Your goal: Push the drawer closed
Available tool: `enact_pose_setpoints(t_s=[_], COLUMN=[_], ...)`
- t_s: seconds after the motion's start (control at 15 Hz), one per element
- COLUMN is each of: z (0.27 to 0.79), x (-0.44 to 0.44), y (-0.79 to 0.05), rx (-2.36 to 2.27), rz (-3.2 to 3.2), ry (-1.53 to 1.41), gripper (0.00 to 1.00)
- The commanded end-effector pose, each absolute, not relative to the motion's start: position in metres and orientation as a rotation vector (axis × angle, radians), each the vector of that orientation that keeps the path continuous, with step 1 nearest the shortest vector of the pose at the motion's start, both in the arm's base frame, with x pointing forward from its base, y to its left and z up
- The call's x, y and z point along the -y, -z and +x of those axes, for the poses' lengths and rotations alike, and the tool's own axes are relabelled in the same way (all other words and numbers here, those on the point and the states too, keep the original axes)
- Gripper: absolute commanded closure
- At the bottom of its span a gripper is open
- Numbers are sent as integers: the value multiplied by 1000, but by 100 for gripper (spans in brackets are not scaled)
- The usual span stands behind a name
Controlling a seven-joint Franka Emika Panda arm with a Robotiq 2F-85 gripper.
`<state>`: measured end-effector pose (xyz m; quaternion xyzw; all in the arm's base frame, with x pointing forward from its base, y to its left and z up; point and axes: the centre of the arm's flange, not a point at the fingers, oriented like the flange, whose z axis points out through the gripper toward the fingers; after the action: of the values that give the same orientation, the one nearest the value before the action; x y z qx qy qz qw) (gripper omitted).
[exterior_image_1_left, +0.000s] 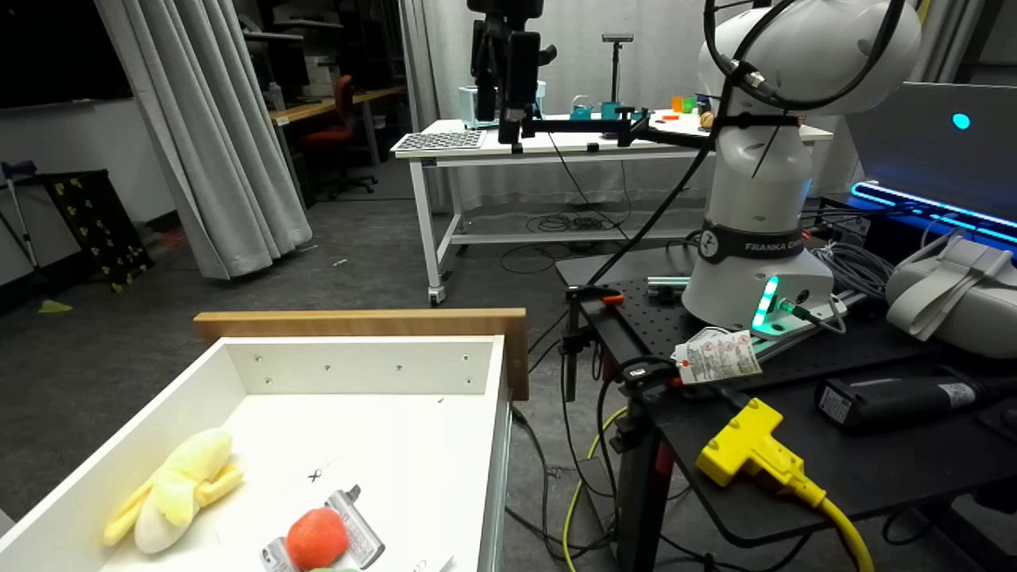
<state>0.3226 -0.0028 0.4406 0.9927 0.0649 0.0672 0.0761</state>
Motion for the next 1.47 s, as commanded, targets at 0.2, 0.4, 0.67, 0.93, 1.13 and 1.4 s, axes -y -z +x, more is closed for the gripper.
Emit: enact_pose_setpoints(t_s=[0.2,0.4,0.67,0.93,1.13,1.4], z=[367,378,366,366,375,414], x=[25,29,23,23,25,36], y=[-417,-405,-400,-400,-390,-367], rx=[-199,-204,-197,-198,-180,-143], rz=[2941,2928,2954,2953,2968,2966], ry=[-193,-169,-146,-148,-157,-268], gripper=[0,0,0,0,0,0])
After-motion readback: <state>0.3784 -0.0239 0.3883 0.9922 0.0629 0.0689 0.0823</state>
